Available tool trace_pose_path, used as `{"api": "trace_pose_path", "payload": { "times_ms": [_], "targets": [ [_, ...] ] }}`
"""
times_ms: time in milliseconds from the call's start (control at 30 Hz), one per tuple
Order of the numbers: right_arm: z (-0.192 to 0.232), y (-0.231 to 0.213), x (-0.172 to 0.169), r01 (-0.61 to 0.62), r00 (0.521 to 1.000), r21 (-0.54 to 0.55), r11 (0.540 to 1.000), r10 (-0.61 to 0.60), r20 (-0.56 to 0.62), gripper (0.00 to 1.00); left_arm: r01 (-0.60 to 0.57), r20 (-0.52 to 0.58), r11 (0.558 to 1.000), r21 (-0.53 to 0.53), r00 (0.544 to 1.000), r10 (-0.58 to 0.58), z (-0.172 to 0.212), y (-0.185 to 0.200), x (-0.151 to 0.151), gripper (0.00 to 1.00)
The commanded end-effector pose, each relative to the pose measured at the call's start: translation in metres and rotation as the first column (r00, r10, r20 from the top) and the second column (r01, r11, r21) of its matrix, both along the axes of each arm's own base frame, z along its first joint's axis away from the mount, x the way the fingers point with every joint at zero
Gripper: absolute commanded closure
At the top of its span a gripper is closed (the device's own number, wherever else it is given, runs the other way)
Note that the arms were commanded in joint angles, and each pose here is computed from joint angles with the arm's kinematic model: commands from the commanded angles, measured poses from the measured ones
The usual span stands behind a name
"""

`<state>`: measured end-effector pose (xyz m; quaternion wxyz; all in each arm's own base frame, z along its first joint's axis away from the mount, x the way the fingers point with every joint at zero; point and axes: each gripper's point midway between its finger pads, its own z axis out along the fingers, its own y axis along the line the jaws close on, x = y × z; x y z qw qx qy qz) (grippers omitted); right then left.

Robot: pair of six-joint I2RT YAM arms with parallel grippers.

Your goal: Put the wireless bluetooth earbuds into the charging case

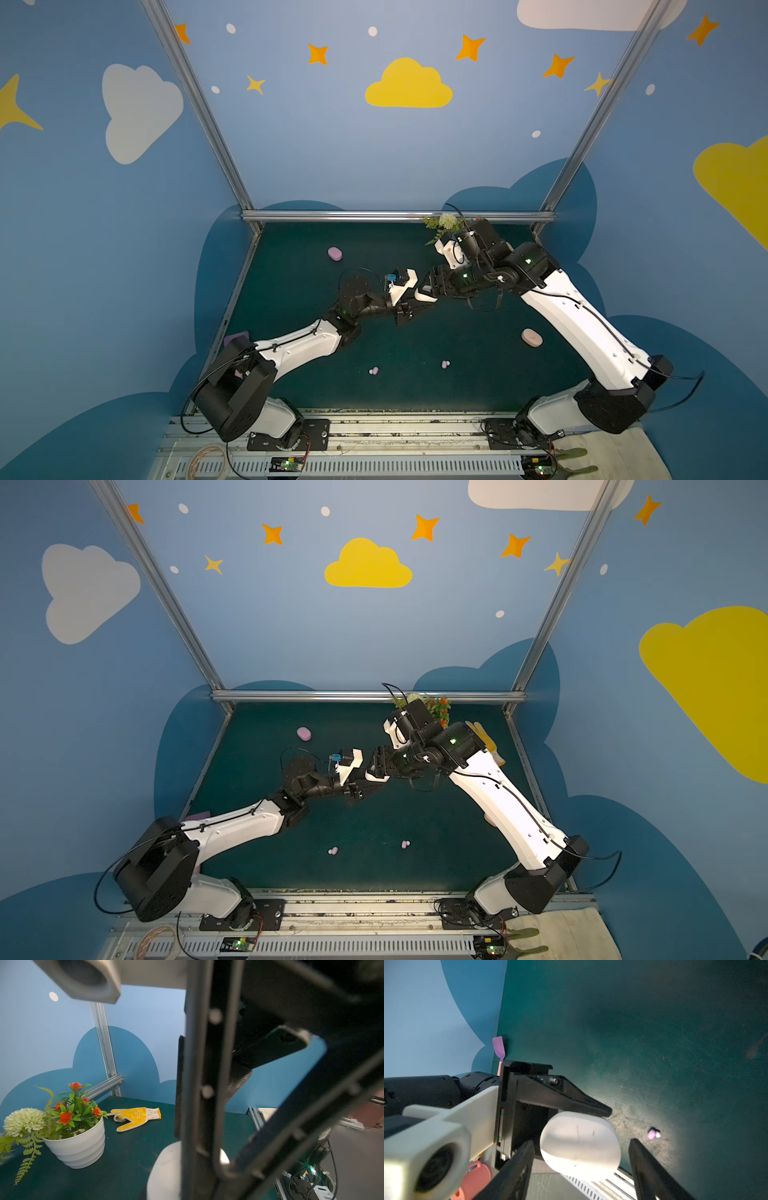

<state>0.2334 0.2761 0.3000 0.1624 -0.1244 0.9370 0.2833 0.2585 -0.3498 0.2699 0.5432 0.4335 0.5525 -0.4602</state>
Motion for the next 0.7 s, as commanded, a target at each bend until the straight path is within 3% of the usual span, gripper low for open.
{"api": "trace_pose_path", "payload": {
  "times_ms": [0,667],
  "targets": [
    [0.002,0.009,-0.004,-0.020,1.000,0.022,1.000,0.020,-0.020,0.28,0.021,0.052,1.000,-0.013,0.998,-0.020,0.017,-0.002,-0.004,0.83],
    [-0.017,0.014,-0.001,-0.019,0.998,0.013,1.000,0.020,-0.062,0.34,0.021,0.058,0.999,-0.025,0.998,-0.020,0.019,-0.002,-0.005,0.83]
  ]
}}
